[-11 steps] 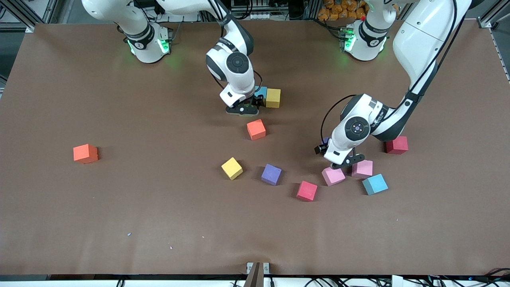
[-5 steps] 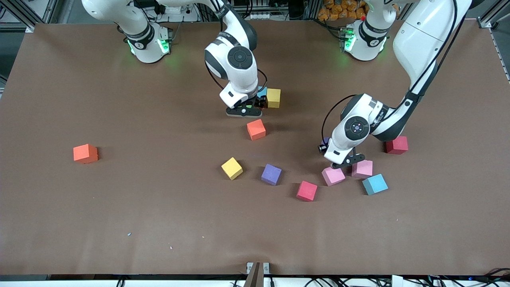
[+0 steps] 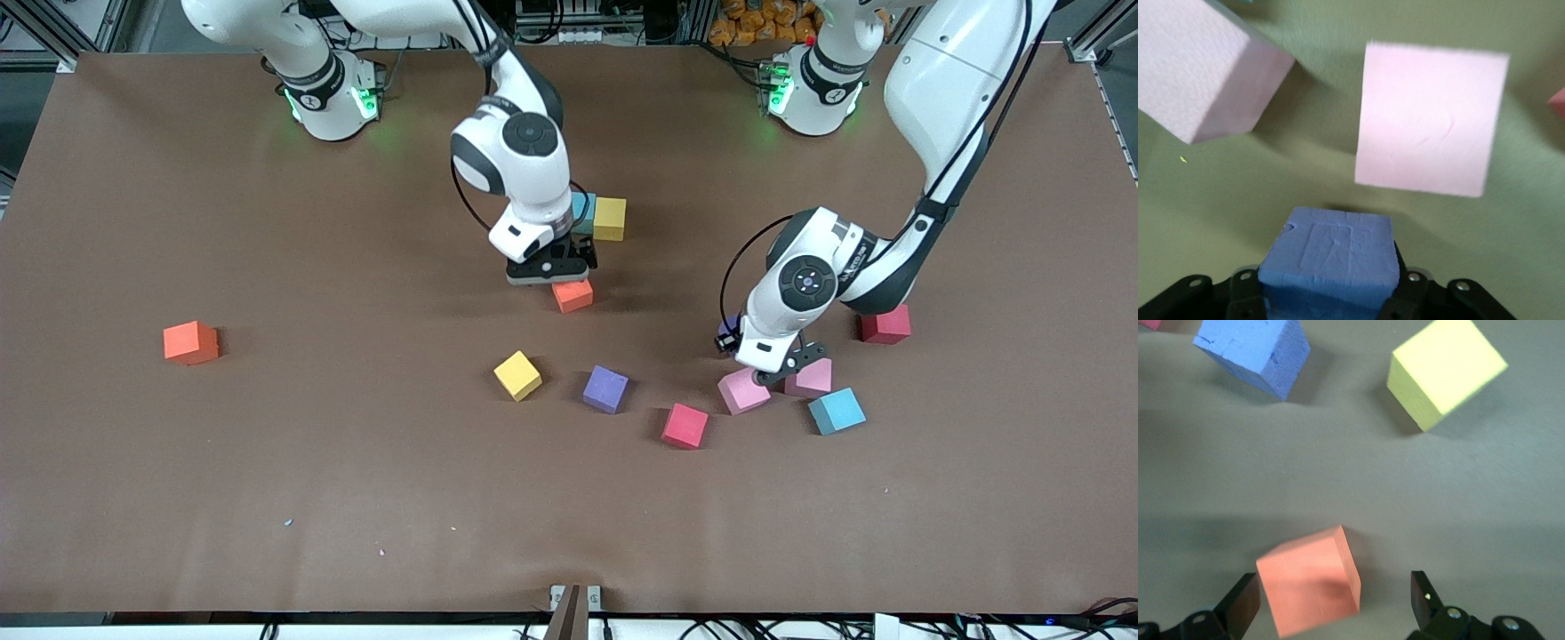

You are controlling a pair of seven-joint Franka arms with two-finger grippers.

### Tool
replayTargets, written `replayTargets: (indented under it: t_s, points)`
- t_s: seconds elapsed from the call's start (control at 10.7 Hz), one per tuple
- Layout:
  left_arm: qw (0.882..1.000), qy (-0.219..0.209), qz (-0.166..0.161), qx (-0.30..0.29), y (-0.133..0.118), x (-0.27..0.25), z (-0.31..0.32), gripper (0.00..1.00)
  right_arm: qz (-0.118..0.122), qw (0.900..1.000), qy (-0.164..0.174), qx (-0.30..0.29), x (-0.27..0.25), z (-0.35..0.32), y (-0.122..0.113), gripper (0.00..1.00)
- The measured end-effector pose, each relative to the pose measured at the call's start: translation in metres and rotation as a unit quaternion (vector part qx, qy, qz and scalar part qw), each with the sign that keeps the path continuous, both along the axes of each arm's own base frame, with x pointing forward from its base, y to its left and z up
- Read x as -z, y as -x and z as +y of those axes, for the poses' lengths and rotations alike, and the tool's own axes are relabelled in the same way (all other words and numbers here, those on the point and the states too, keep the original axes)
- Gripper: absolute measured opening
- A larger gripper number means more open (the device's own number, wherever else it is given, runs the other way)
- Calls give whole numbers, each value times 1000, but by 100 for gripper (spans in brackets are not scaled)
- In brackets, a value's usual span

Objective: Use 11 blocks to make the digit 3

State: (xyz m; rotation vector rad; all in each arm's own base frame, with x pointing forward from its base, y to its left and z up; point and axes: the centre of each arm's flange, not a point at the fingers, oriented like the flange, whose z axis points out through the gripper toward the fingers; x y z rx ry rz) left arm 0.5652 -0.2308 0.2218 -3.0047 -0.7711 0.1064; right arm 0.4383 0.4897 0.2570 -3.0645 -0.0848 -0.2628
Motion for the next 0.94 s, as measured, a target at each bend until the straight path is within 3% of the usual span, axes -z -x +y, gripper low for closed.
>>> replayTargets:
  t_s: [0.56, 0.94]
  points:
    - [986, -5, -13, -166, -31, -46, 1, 60, -9, 999, -2, -39, 39, 38, 17, 100]
    - [982, 1, -15, -187, -34, -51, -2, 60, -10, 997, 16, -69, 54, 42, 26, 100]
